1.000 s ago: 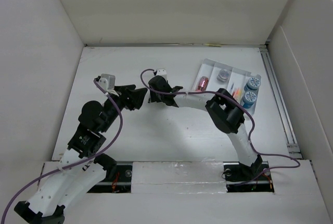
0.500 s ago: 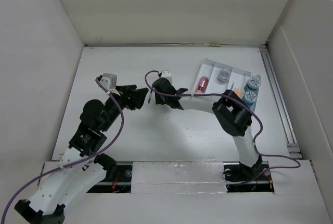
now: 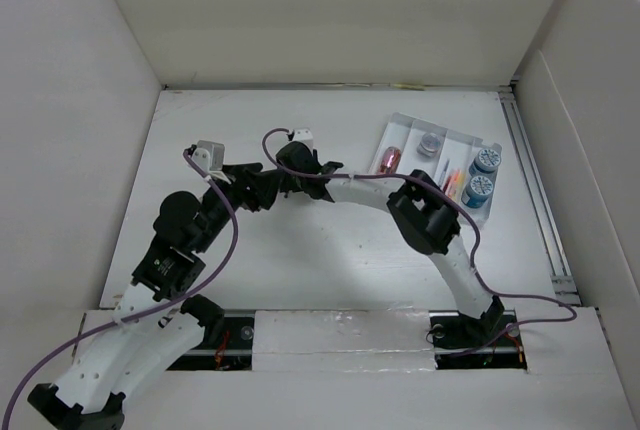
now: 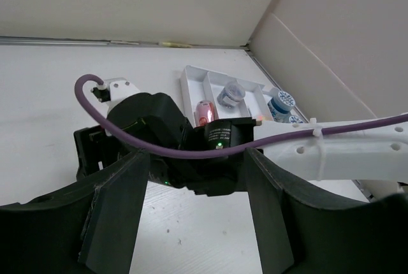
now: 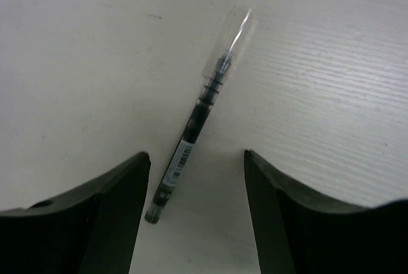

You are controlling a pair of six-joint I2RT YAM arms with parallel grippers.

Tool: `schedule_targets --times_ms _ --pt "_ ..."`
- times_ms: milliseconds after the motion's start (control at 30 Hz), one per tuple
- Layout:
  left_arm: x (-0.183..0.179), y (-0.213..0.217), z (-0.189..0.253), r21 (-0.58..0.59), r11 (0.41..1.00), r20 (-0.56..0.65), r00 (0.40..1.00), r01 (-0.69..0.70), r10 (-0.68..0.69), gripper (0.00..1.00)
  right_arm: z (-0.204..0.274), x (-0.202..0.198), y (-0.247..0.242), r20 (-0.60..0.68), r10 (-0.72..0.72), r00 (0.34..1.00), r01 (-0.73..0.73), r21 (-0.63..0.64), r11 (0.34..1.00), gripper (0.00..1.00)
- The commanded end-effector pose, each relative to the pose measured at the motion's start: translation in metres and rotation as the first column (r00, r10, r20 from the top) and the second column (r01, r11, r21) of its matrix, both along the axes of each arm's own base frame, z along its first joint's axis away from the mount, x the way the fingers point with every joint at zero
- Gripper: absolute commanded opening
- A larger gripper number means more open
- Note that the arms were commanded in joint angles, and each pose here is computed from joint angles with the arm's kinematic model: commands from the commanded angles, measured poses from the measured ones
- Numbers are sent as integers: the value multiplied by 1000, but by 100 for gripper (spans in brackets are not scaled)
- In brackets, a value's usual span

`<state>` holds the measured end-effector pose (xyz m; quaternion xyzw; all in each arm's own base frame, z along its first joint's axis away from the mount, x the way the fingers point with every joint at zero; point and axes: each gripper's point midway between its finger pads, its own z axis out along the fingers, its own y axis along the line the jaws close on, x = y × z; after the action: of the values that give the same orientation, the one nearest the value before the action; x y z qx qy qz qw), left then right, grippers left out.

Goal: Organize the desk

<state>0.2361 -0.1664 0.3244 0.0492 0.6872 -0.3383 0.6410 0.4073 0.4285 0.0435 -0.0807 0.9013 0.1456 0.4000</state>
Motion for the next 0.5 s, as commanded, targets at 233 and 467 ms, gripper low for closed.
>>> schedule_targets --times_ms 233,467 --pt "-5 2 25 -44 999 69 998 8 -4 56 -15 -15 -1 -48 9 999 -13 -84 996 19" --pt "-5 1 25 -43 999 67 998 11 -8 56 -8 -22 -29 -22 -31 999 30 -38 999 0"
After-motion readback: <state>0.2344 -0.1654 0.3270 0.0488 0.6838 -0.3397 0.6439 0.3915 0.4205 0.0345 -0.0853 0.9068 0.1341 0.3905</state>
